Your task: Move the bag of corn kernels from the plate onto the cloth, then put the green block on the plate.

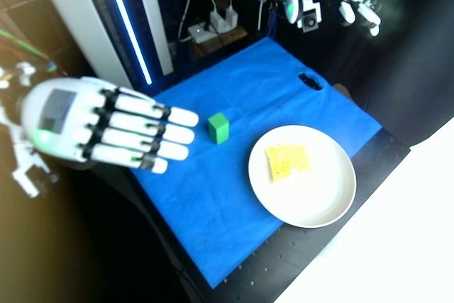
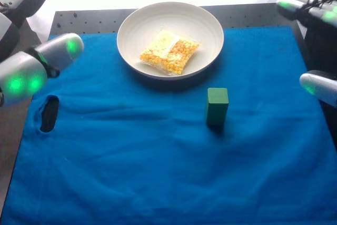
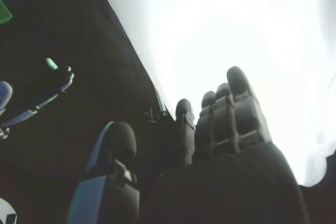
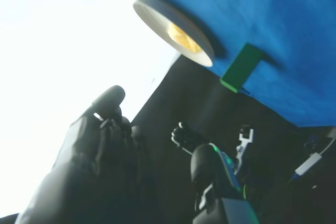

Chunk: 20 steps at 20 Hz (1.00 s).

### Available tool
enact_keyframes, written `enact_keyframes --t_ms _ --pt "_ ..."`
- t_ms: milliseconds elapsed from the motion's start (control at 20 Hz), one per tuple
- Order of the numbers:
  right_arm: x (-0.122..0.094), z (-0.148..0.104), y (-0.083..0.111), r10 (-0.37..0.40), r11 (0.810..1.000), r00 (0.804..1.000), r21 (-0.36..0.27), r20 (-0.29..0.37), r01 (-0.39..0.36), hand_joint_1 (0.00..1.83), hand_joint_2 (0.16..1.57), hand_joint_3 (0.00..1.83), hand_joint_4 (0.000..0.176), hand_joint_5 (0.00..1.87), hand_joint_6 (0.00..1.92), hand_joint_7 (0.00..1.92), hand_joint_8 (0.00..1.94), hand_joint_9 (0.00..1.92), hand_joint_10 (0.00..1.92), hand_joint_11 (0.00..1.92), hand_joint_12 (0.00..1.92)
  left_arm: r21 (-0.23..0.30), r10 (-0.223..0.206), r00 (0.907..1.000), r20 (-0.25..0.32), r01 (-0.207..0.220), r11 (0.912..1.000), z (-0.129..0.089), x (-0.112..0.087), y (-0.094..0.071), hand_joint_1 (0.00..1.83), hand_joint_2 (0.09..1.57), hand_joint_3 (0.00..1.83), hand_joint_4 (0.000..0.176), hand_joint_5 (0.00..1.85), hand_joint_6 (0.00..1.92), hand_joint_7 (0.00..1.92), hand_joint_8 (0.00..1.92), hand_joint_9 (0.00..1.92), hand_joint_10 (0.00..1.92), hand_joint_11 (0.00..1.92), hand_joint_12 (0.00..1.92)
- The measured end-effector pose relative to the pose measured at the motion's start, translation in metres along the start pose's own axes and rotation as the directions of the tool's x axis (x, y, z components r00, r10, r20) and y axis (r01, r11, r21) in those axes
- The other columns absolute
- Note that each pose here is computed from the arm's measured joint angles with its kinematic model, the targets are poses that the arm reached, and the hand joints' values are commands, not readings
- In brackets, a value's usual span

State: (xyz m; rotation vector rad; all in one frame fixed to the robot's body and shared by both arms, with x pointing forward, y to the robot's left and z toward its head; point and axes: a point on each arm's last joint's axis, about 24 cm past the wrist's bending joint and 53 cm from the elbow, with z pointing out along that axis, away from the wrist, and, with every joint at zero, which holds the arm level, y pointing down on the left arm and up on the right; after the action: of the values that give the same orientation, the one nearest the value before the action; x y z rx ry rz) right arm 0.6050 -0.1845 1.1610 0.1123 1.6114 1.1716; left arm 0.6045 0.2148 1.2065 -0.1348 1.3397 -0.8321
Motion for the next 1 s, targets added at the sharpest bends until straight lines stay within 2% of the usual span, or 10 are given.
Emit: enact_keyframes --t_ms 200,400,500,550,600,650,700,800,900,1000 --pt "0.003 0.001 0.0 0.005 1.0 1.0 -0.003 -0.004 -0.005 0.39 1.4 0.03 0.0 0.0 0.0 0.0 0.0 0.0 0.0 0.0 0.0 -0.008 -0.001 1.0 0.002 0.001 1.0 0.0 -0.001 0.002 0.12 1.4 0.0 0.111 0.0 0.0 0.0 0.0 0.0 0.0 0.0 0.16" --pt "0.004 0.001 0.0 0.01 1.0 1.0 -0.003 -0.001 -0.01 0.33 1.39 0.01 0.0 0.0 0.0 0.0 0.0 0.0 0.0 0.0 0.0 -0.01 -0.012 0.9999 -0.008 0.012 0.9999 0.009 0.007 0.005 0.14 1.39 0.0 0.094 0.0 0.0 0.0 0.0 0.0 0.0 0.0 0.02" --pt "0.005 0.001 0.001 0.012 1.0 1.0 -0.004 -0.003 -0.012 0.32 1.38 0.01 0.0 0.0 0.0 0.0 0.0 0.0 0.0 0.0 0.0 -0.017 -0.026 0.9994 -0.023 0.026 0.9995 0.036 0.013 0.01 0.31 1.37 0.0 0.068 0.02 0.01 0.0 0.0 0.0 0.0 0.0 0.0" --pt "0.006 0.001 0.001 0.014 1.0 1.0 -0.007 -0.003 -0.014 0.33 1.38 0.0 0.0 0.0 0.0 0.0 0.0 0.0 0.0 0.0 0.0 -0.014 -0.03 0.9992 -0.028 0.029 0.9995 0.05 0.014 0.011 0.42 1.35 0.0 0.086 0.05 0.02 0.0 0.0 0.0 0.0 0.01 0.01" --pt "0.007 0.001 0.001 0.015 1.0 1.0 -0.007 -0.006 -0.015 0.32 1.38 0.0 0.0 0.0 0.0 0.0 0.0 0.0 0.0 0.0 0.0 -0.003 -0.029 0.9983 -0.05 0.029 0.9996 0.064 0.019 0.008 0.5 1.32 0.0 0.075 0.07 0.02 0.0 0.0 0.0 0.0 0.0 0.0" --pt "0.009 0.0 0.0 0.02 1.0 1.0 -0.003 -0.006 -0.02 0.32 1.38 0.01 0.009 0.0 0.0 0.0 0.0 0.0 0.0 0.0 0.0 0.007 -0.026 0.9961 -0.084 0.026 0.9996 0.079 0.029 0.005 0.58 1.31 0.0 0.03 0.05 0.01 0.0 0.0 0.0 0.0 0.0 0.0" --pt "0.011 0.0 -0.002 0.021 1.0 1.0 0.003 -0.013 -0.021 0.31 1.38 0.01 0.029 0.0 0.0 0.0 0.0 0.0 0.0 0.0 0.0 0.005 -0.027 0.9907 -0.133 0.028 0.9996 0.094 0.044 0.004 0.6 1.3 0.0 0.017 0.04 0.01 0.0 0.0 0.0 0.0 0.05 0.02" --pt "0.013 0.0 -0.001 0.021 1.0 1.0 0.0 -0.016 -0.021 0.37 1.39 0.0 0.023 0.0 0.0 0.0 0.0 0.0 0.0 0.0 0.0 -0.017 -0.026 0.9759 -0.216 0.023 0.9996 0.113 0.07 0.008 0.6 1.31 0.0 0.061 0.09 0.02 0.0 0.0 0.0 0.0 0.0 0.41" --pt "0.012 0.0 -0.002 0.025 1.0 1.0 0.003 -0.012 -0.025 0.4 1.38 0.0 0.04 0.0 0.0 0.0 0.0 0.0 0.0 0.0 0.0 -0.04 -0.016 0.9546 -0.297 0.004 0.9992 0.13 0.092 0.012 0.8 1.25 0.0 0.016 0.18 0.05 0.08 0.01 0.04 0.02 0.0 0.6" --pt "0.014 -0.001 -0.006 0.03 0.999 0.999 0.014 -0.014 -0.03 0.43 1.39 0.0 0.041 0.0 0.0 0.0 0.0 0.0 0.0 0.0 0.0 -0.056 -0.012 0.9349 -0.355 -0.008 0.9984 0.144 0.113 0.014 0.9 1.22 0.0 0.0 0.22 0.04 0.13 0.01 0.1 0.03 0.0 0.75"
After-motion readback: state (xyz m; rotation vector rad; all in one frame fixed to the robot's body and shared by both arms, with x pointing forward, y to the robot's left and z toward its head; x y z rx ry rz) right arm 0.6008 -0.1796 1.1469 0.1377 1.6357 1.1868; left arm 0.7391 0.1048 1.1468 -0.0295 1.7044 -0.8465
